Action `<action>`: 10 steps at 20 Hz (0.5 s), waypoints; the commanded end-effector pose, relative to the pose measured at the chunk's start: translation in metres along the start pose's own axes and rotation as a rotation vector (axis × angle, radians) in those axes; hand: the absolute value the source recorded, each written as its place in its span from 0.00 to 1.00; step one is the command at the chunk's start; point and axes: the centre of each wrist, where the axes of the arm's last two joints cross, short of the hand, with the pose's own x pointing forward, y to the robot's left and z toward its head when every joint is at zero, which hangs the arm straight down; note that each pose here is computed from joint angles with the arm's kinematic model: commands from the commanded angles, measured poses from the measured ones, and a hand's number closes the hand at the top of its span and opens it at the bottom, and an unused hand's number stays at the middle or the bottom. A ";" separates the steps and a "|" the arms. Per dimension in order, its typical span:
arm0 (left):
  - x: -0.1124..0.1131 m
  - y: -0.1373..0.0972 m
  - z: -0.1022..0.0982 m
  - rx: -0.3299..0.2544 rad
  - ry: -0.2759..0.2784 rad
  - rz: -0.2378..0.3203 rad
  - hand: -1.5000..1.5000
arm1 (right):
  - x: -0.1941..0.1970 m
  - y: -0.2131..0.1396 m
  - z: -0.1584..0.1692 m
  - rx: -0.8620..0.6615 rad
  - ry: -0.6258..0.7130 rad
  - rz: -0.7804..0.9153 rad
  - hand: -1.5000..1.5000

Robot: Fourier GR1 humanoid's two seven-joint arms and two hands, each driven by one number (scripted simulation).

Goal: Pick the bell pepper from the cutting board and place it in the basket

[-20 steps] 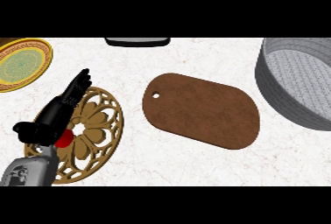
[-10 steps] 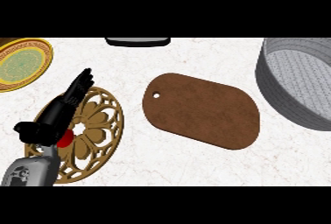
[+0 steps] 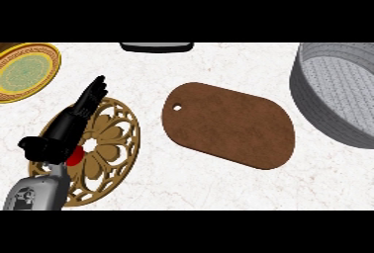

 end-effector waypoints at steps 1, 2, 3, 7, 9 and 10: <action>0.000 0.000 0.000 0.000 0.001 -0.001 0.50 | -0.005 0.011 0.003 0.020 -0.054 0.018 0.00; 0.001 0.002 0.008 0.002 0.014 0.002 0.50 | -0.002 0.001 -0.010 -0.003 -0.036 0.007 0.00; 0.001 0.000 0.008 -0.019 -0.010 0.007 0.50 | -0.014 -0.010 -0.017 -0.023 -0.029 -0.033 0.00; -0.005 -0.008 -0.003 -0.017 0.000 0.008 0.50 | 0.003 -0.004 -0.016 0.003 -0.052 -0.146 0.00; 0.005 -0.017 0.006 0.000 -0.004 0.008 0.50 | 0.030 -0.011 -0.024 -0.021 -0.041 -0.195 0.00; 0.006 -0.001 0.008 -0.008 0.000 -0.004 0.50 | 0.013 -0.023 -0.032 -0.063 -0.013 -0.225 0.00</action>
